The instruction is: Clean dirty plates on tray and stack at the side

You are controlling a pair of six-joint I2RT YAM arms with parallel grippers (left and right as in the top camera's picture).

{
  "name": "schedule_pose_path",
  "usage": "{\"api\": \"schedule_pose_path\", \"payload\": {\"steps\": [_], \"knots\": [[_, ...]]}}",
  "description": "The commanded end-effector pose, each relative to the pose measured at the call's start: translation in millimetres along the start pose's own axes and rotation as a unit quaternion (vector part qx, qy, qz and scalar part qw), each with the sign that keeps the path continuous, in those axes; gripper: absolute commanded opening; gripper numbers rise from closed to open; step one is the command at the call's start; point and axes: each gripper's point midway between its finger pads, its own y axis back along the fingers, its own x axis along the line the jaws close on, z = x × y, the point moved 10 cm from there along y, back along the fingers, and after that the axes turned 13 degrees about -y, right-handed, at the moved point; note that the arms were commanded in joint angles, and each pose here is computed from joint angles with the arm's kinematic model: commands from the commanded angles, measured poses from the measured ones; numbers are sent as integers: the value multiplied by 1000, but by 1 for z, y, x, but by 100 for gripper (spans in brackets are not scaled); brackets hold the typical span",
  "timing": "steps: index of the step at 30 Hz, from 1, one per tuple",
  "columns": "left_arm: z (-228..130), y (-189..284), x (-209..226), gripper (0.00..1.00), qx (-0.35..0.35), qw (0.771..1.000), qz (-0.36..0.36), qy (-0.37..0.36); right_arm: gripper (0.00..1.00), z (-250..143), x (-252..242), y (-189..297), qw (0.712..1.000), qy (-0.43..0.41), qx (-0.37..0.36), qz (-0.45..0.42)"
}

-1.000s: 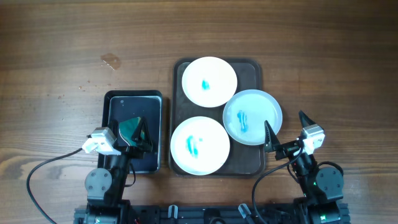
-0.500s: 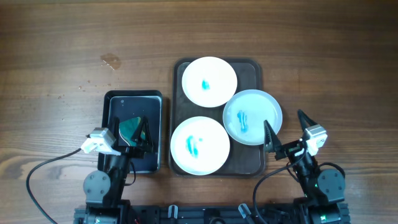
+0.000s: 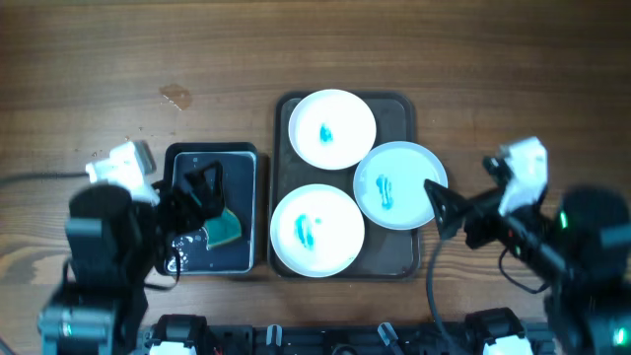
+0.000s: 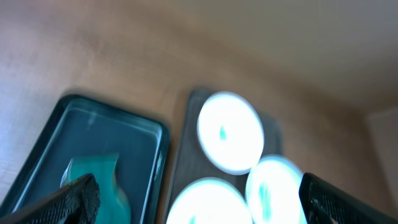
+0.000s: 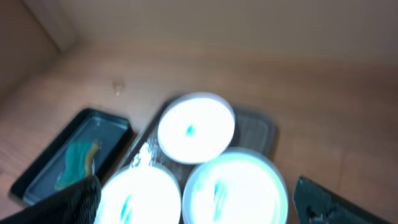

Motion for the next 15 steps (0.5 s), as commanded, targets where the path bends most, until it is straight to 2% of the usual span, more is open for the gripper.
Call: {"api": "schedule_pose_path", "payload": {"steps": [1, 4, 5, 7, 8, 11, 15], "knots": [[23, -10, -10, 100, 65, 998, -5, 10, 100, 28, 8, -19, 998, -18, 50, 30], [17, -27, -11, 100, 122, 992, -26, 23, 100, 28, 7, -46, 987, -98, 112, 62], [13, -31, -9, 100, 144, 989, -18, 27, 100, 25, 6, -52, 984, -101, 133, 66], [0, -40, -2, 100, 207, 977, 15, 45, 72, 18, 1, -64, 975, -121, 176, 56], [-7, -46, 3, 100, 242, 967, 51, 66, 68, 13, 0, -69, 971, -126, 195, 52], [-23, -59, 19, 100, 318, 933, 149, 84, 68, -8, 5, -82, 959, -122, 250, 49], [-43, -93, 31, 95, 378, 905, 174, 86, 63, -39, 9, -96, 948, -139, 285, -21]]}}
